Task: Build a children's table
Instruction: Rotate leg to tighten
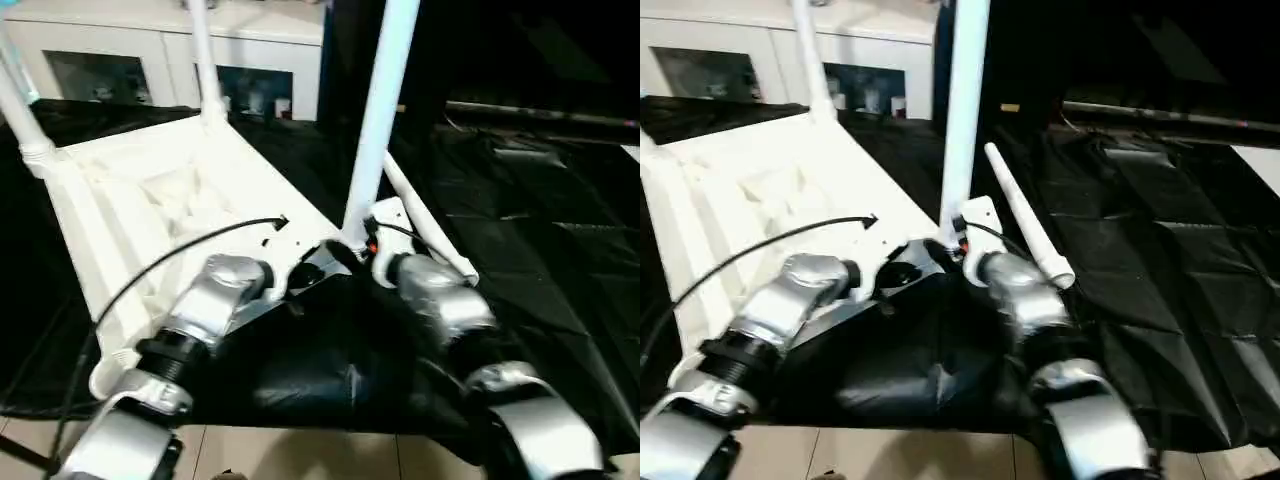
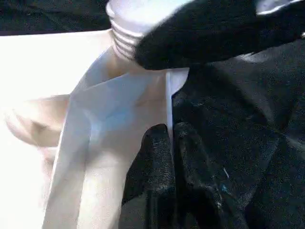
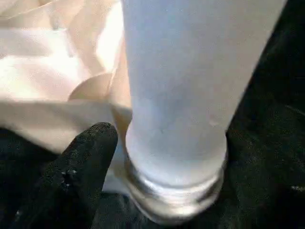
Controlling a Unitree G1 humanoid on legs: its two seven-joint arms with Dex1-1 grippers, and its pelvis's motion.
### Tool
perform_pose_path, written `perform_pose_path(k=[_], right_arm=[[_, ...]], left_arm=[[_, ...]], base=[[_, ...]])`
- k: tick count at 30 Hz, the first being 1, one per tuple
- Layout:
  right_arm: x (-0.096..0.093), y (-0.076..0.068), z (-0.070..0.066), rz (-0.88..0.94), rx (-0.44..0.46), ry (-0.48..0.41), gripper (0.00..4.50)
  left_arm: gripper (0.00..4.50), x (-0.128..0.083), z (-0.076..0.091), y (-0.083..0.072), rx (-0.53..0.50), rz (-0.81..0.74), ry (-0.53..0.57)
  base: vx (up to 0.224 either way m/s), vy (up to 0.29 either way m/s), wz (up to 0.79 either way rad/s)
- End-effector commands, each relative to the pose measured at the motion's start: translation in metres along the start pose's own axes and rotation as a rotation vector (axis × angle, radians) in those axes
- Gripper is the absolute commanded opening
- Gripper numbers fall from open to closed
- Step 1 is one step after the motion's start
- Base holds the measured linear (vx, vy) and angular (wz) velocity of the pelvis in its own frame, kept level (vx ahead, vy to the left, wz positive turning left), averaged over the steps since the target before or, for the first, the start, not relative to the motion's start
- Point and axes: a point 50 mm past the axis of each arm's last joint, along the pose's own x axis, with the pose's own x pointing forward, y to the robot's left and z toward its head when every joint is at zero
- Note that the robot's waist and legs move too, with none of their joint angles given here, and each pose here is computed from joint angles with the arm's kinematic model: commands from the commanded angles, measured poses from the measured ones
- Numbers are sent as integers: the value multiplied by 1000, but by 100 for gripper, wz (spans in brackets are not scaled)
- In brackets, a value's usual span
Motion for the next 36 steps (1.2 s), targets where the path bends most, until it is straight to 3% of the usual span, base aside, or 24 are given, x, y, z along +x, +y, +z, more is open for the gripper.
perform_pose_path(k=[1, 7, 11, 18, 19, 25, 30, 33, 36], right_arm=[[2, 24, -3, 234, -70, 23, 369], [-23, 14, -3, 377, -150, 40, 369], [-29, 14, -2, 432, -178, 49, 369], [-30, 19, -4, 477, -193, 70, 369], [-30, 19, -5, 481, -191, 71, 343], [-28, 22, -5, 494, -179, 68, 292], [-27, 24, -6, 495, -157, 57, 273], [-24, 25, -9, 448, -98, 27, 272], [-12, 19, -17, 251, -25, 50, 272]], left_arm=[[0, -5, -2, -1, 38, -49, -5], [0, -35, -13, -8, 122, -284, -42], [0, -48, -18, -12, 114, -377, -22], [0, -52, -20, -11, 124, -381, -20], [0, -52, -20, -11, 124, -382, -20], [0, -52, -20, -11, 122, -378, -17], [0, -53, -21, -10, 119, -371, -15], [0, -49, -21, -8, 106, -324, -17], [0, -38, -22, -2, 82, -185, 4]], base=[[0, 0, 0], [0, 0, 0], [0, 0, 0], [0, 0, 0], [0, 0, 0], [0, 0, 0], [0, 0, 0], [0, 0, 0], [0, 0, 0]])
